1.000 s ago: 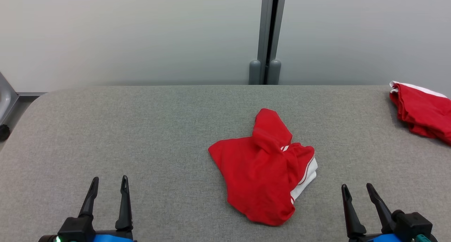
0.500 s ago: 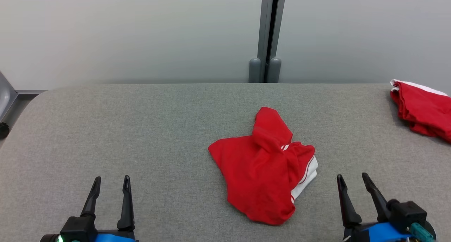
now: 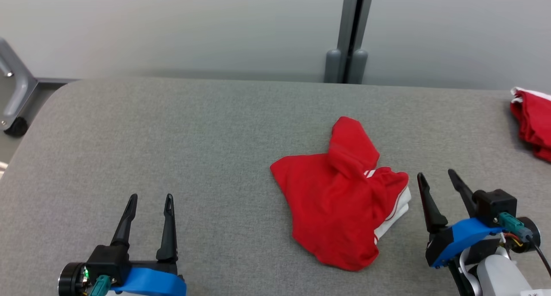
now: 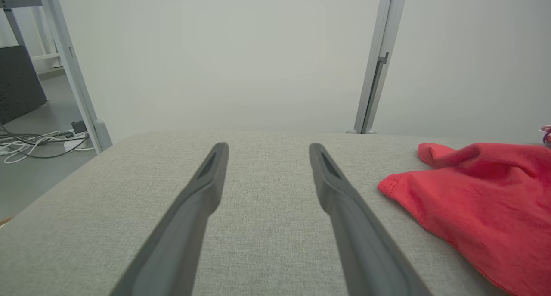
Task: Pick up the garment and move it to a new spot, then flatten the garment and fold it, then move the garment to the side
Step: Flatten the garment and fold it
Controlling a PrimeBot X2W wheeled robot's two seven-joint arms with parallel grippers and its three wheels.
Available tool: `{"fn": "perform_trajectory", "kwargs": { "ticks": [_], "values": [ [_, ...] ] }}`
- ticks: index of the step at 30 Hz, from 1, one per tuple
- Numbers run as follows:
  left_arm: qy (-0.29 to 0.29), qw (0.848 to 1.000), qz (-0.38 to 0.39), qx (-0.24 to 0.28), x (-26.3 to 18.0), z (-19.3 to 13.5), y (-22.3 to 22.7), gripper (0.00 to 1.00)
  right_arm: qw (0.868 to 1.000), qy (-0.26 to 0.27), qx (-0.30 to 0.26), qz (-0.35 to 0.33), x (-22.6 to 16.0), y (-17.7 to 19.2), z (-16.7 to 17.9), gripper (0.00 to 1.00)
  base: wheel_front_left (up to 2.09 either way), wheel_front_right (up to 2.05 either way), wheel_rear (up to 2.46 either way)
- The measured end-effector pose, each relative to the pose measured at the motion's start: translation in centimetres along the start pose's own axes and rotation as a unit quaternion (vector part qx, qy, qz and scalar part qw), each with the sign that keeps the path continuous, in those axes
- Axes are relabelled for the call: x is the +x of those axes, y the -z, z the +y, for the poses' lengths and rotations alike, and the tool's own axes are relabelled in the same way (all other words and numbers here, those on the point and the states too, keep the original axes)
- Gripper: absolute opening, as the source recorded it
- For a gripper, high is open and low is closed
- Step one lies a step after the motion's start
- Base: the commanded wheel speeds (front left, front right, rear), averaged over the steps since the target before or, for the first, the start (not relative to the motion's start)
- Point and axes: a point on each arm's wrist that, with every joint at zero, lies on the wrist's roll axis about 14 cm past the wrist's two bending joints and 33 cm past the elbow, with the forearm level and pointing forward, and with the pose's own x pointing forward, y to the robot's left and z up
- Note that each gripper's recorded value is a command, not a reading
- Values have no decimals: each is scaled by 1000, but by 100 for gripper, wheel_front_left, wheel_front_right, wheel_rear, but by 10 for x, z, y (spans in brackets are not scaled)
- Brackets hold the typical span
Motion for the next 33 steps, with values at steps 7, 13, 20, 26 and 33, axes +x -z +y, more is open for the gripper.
{"fn": "perform_trajectory", "kwargs": {
  "ticks": [7, 13, 20, 26, 33],
  "values": [
    [-13, 1000, 16, -3, 6, 7, 9, 100, 996, -5, 1, 89, 9, 59, -2, 100, 0, 0, 0],
    [-19, 1000, 25, -1, 12, 12, 15, 100, 989, -35, -11, 147, 26, 93, 15, 100, 0, 0, 0],
    [-26, 999, 28, 0, 14, 17, 16, 100, 979, -63, -17, 192, 41, 111, 37, 100, 0, 0, 0],
    [-27, 999, 25, -7, 10, 16, 14, 100, 979, -71, -8, 192, 35, 109, 48, 0, 0, 0, 0],
    [-6, 1000, 22, -19, 7, 0, 14, 100, 988, -16, 12, 154, 11, 90, 7, 0, 0, 0, 0]
  ]
}}
